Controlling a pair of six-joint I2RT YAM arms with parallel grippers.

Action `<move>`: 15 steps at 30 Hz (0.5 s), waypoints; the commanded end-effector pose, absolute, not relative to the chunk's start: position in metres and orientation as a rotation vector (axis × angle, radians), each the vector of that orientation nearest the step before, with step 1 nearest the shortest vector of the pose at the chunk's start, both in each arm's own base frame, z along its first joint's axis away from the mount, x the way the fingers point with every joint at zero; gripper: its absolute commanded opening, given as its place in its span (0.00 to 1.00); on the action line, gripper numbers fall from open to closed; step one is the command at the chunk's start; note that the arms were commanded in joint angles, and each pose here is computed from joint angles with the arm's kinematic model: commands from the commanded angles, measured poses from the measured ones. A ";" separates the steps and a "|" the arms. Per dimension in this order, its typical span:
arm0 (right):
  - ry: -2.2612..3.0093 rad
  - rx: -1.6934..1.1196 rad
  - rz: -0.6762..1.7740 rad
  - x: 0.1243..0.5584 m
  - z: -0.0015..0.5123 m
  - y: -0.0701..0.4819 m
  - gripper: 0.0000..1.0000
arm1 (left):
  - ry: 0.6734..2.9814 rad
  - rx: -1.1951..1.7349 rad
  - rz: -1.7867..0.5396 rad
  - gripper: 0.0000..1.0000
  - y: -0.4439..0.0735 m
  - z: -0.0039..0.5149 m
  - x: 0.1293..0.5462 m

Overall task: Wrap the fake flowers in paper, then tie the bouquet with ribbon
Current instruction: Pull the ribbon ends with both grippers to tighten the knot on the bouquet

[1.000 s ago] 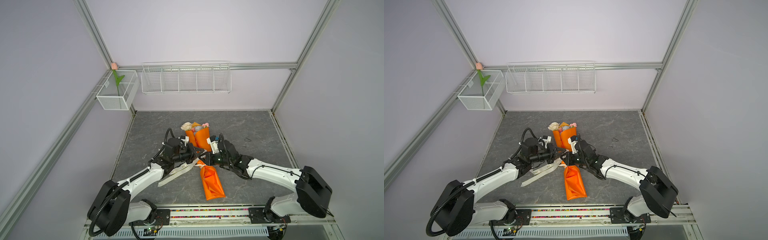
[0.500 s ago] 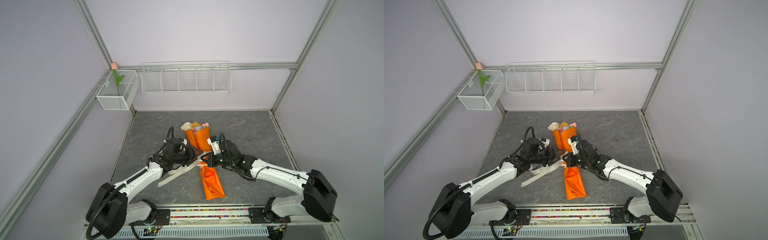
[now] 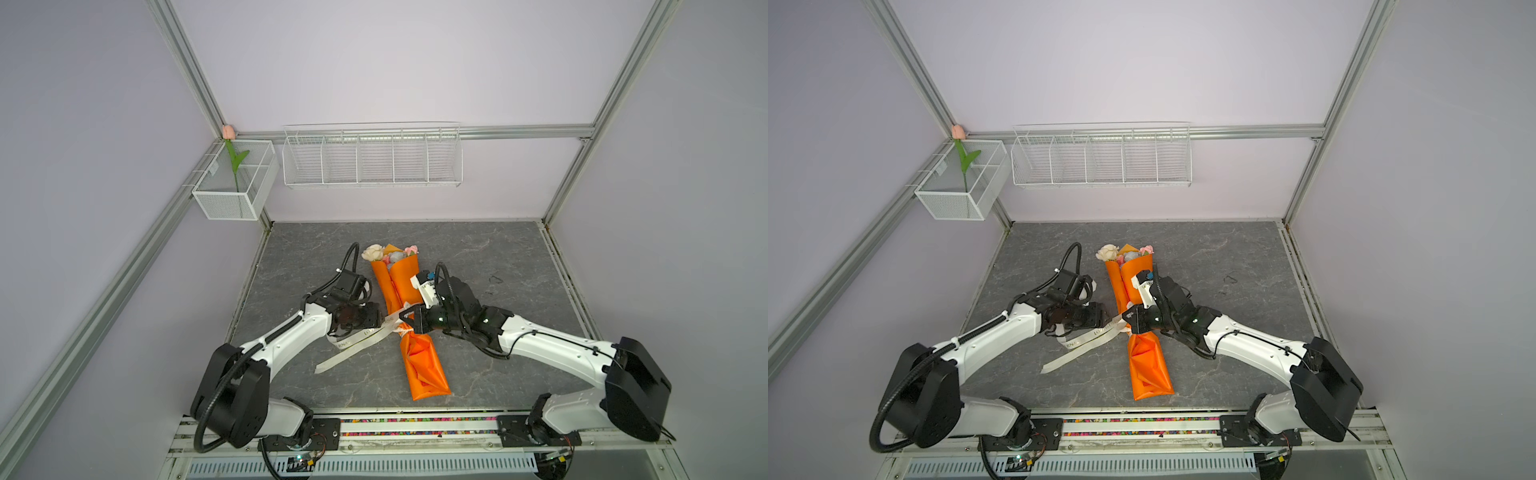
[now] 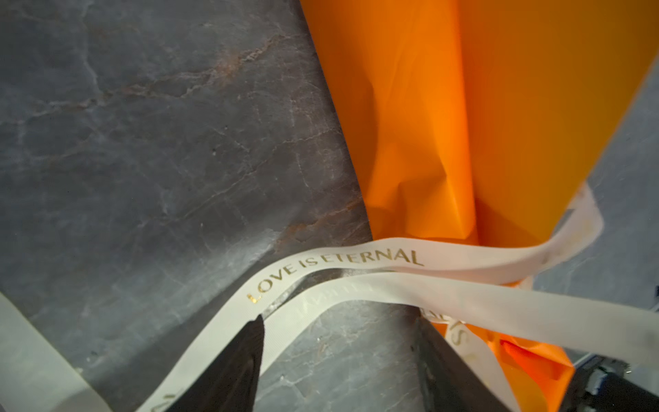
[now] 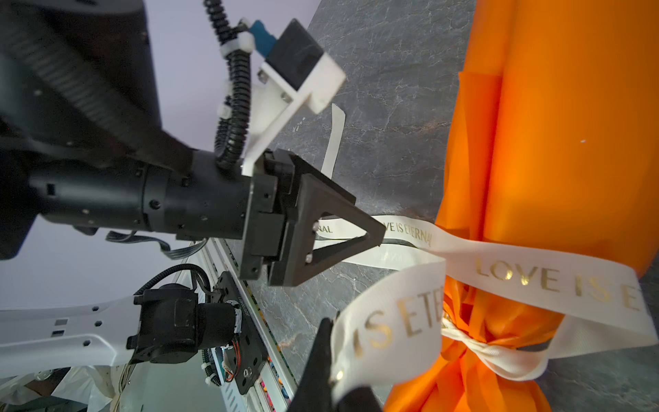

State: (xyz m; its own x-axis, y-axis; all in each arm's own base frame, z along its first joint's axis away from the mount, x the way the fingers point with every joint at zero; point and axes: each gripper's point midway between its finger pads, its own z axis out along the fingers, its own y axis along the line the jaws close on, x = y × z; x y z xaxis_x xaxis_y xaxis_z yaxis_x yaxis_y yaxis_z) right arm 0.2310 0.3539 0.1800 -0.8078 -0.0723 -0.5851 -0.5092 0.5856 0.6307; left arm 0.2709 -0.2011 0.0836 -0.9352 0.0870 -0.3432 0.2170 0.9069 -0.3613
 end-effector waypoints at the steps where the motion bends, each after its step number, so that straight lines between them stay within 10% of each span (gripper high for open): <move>1: 2.281 -0.487 1.157 0.234 0.188 0.359 0.07 | 2.711 0.502 -0.468 0.66 -0.197 0.078 0.274; 15: 2.273 -0.492 1.153 0.235 0.188 0.359 0.07 | 2.799 0.565 -0.515 0.62 -0.220 0.044 0.299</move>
State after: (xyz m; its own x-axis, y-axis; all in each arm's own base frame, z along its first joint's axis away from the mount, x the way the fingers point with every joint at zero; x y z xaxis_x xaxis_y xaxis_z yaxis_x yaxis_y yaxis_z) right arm 0.2311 0.3540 0.1804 -0.8033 -0.0766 -0.5906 -0.5162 0.5842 0.6263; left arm 0.3069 -0.2173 0.0464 -0.9043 0.2782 -0.3237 0.3694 0.8900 -0.2672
